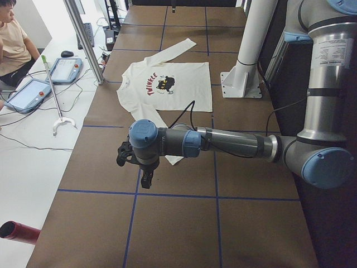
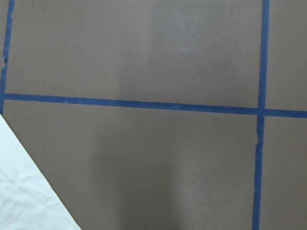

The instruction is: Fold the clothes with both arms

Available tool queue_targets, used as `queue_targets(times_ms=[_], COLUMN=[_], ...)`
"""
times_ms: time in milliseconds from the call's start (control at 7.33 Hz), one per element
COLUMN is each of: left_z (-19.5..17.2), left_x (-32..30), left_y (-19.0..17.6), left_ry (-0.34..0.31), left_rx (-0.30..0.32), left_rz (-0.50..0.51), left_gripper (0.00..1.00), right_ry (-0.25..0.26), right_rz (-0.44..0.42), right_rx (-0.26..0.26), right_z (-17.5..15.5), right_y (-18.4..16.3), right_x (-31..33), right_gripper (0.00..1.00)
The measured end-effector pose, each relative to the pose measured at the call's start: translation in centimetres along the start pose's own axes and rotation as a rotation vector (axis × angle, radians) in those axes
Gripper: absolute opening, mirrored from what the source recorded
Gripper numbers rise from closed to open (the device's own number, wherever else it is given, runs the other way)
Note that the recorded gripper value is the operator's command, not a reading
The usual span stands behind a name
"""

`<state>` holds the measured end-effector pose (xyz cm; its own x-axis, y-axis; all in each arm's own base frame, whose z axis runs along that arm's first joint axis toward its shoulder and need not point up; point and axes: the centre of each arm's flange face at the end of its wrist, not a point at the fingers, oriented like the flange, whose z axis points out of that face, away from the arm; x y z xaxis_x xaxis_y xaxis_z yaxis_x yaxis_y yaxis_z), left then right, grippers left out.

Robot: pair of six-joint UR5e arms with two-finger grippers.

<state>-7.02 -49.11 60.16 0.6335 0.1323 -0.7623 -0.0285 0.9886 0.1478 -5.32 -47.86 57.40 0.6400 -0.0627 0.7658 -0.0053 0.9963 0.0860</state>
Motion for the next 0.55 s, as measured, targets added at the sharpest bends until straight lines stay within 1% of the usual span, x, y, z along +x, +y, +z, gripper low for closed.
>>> queue_targets(times_ms=[136,273,409,545], left_z=[0.1,0.1,0.0,0.0], left_x=[0.0,0.1,0.2,0.3], left_y=[0.1,0.1,-0.1,-0.2], left_ry=[0.014,0.019,0.019,0.016], left_rx=[0.007,0.015,0.027,0.036], left_rz=[0.007,0.017,0.032,0.042], left_gripper=[1.00,1.00,1.00,1.00], right_ry=[-0.026,-0.054,-0.067,-0.065], right_rz=[0.023,0.069,0.114,0.152], right_rx=[-0.002,-0.006,-0.014,-0.018], right_z=[2.4,4.8,7.4,9.7], right_y=[1.3,2.6,4.0,5.4], right_x=[-2.2,-4.8,-7.6,-9.9], right_gripper=[1.00,1.00,1.00,1.00])
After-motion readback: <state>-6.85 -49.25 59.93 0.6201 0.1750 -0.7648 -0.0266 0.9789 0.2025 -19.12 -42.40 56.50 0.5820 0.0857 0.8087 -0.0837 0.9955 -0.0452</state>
